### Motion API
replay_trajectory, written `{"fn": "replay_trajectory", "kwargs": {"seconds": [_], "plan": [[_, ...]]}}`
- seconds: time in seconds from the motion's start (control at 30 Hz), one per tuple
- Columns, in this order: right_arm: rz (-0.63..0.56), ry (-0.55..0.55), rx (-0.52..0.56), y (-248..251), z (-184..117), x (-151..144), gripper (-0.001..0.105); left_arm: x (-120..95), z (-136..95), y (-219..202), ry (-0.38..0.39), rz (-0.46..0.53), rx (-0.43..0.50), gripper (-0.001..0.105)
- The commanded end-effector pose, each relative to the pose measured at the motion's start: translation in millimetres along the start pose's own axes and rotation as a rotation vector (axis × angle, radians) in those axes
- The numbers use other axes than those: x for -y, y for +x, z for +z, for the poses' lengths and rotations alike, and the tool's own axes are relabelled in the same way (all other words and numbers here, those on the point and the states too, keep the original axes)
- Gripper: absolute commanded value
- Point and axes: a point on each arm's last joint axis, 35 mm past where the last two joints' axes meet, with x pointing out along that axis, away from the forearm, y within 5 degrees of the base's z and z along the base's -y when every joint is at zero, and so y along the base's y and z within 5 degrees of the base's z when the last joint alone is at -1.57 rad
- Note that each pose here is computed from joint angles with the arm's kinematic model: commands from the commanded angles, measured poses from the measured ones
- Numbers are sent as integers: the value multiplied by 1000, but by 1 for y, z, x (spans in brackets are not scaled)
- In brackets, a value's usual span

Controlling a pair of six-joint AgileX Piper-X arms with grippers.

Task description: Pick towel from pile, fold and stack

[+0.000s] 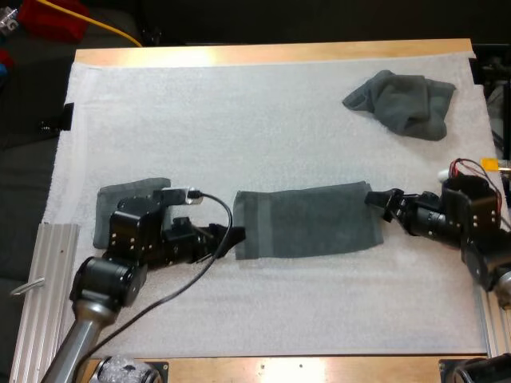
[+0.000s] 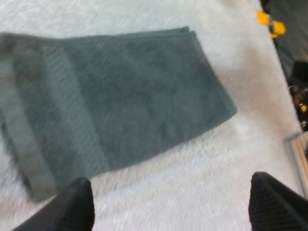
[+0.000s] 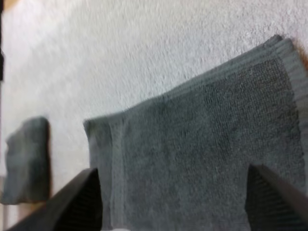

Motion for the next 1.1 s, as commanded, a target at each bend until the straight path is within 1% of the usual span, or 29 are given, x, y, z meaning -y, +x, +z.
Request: {"fn": "replay_trajectory", "kwargs": {"seconds": [0.0, 0.1, 0.13, 0.27, 0.33, 0.5, 0.6, 0.77, 0.83, 1.0, 1.07], "plan": [[-3, -44, -12, -7, 5, -5, 62, 2, -3, -5, 16, 15, 4, 65], [-17, -93, -33, -14, 12, -11, 62, 3, -11, -14, 23, 37, 9, 65], [-22, -110, -40, -17, 14, -13, 64, 4, -14, -18, 27, 42, 12, 65], [-51, -176, -62, -28, 22, -19, 77, 6, -24, -30, 33, 51, 19, 65], [-58, -195, -68, -31, 24, -22, 78, 8, -27, -35, 44, 41, 32, 65], [-68, -214, -66, -35, 28, -24, 78, 13, -31, -43, 70, 18, 64, 65], [-105, -214, -72, -35, 27, -23, 78, 13, -31, -43, 72, 13, 63, 65], [-135, -253, -76, -35, 26, -21, 78, 17, -26, -44, 103, -17, 105, 65], [-135, -263, -76, -35, 26, -21, 78, 18, -25, -44, 101, -27, 118, 65], [-162, -236, -48, -39, 31, -12, 78, 25, -20, -45, 138, -113, 133, 65], [-181, -214, -26, -43, 35, -5, 78, 27, -19, -46, 120, -126, 141, 65]]}}
